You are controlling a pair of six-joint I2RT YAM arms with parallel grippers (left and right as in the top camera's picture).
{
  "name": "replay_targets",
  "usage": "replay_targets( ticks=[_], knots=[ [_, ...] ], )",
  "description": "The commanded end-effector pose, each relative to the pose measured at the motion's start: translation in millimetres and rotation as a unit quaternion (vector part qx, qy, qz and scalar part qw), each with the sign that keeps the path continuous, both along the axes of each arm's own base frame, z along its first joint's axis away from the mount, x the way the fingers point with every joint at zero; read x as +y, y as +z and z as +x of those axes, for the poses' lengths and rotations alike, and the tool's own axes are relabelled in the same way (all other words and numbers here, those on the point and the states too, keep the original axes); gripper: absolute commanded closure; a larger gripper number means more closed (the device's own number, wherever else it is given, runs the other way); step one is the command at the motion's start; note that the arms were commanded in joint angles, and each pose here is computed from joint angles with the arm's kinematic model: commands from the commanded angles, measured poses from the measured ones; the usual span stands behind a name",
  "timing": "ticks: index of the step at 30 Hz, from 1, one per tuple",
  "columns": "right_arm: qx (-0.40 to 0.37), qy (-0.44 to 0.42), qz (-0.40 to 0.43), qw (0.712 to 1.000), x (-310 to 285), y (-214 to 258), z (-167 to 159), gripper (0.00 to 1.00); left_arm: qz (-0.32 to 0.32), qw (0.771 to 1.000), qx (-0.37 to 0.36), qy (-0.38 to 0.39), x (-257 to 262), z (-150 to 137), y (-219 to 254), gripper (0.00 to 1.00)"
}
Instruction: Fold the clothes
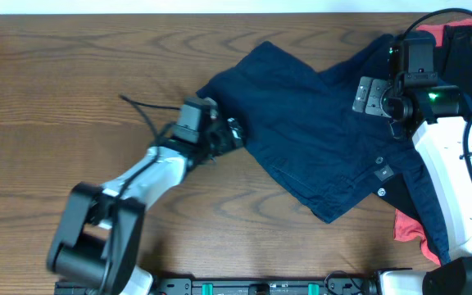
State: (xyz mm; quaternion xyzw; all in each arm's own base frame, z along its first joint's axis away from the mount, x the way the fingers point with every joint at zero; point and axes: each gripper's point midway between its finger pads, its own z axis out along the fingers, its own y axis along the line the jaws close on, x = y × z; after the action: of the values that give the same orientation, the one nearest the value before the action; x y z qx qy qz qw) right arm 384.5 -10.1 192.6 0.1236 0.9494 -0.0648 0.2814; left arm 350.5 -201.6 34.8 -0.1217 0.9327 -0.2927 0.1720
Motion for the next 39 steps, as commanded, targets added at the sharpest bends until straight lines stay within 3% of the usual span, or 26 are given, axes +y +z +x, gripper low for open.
replay_targets(
  ticks=[1,11,13,14,19,24,28,35,36,38,39],
  knots=[
    [-0.01,-0.013,0.006,1.0,-6.5,7.3,0.2,0.01,-0.02,0.998,0.051,0.023,-23.3,-10.8,-20.4,0.02],
    [-0.009,-0.016,0.0,1.0,-11.0,7.6,-0.1,0.01,-0.065,0.989,0.13,0.021,-94.5,-56.4,-46.9,0.0],
    [-0.008,-0.019,0.0,1.0,-13.1,7.3,-0.7,0.01,-0.067,0.989,0.132,0.016,-101.0,-61.9,-46.4,0.07],
    [-0.008,-0.02,0.0,1.0,-14.1,7.2,-0.9,0.01,-0.067,0.989,0.131,0.013,-102.9,-63.0,-46.0,0.16],
    [-0.005,-0.027,0.0,1.0,-19.3,6.6,-2.3,0.01,-0.059,0.991,0.119,0.018,-92.6,-53.2,-47.0,0.94],
    [0.003,-0.034,-0.001,0.999,-24.3,4.5,-6.1,0.01,-0.023,0.992,0.118,0.041,-40.4,-32.2,-52.4,0.94],
    [0.008,-0.039,-0.001,0.999,-28.9,3.5,-8.3,0.01,-0.001,0.995,0.075,0.068,27.4,5.7,-42.3,0.94],
    [0.014,-0.035,-0.003,0.999,-29.8,2.2,-10.5,0.01,-0.005,0.977,-0.026,0.212,190.2,88.2,39.8,0.94],
    [0.015,-0.034,-0.003,0.999,-29.8,2.0,-10.8,0.01,-0.02,0.975,-0.033,0.22,206.1,94.2,56.0,0.86],
    [0.015,-0.034,-0.003,0.999,-29.8,1.9,-10.9,0.01,-0.055,0.976,-0.04,0.205,217.1,98.5,80.5,0.2],
    [0.014,-0.034,-0.003,0.999,-29.8,2.1,-10.7,0.01,-0.08,0.978,-0.033,0.192,216.8,95.5,90.4,0.02]
  ],
)
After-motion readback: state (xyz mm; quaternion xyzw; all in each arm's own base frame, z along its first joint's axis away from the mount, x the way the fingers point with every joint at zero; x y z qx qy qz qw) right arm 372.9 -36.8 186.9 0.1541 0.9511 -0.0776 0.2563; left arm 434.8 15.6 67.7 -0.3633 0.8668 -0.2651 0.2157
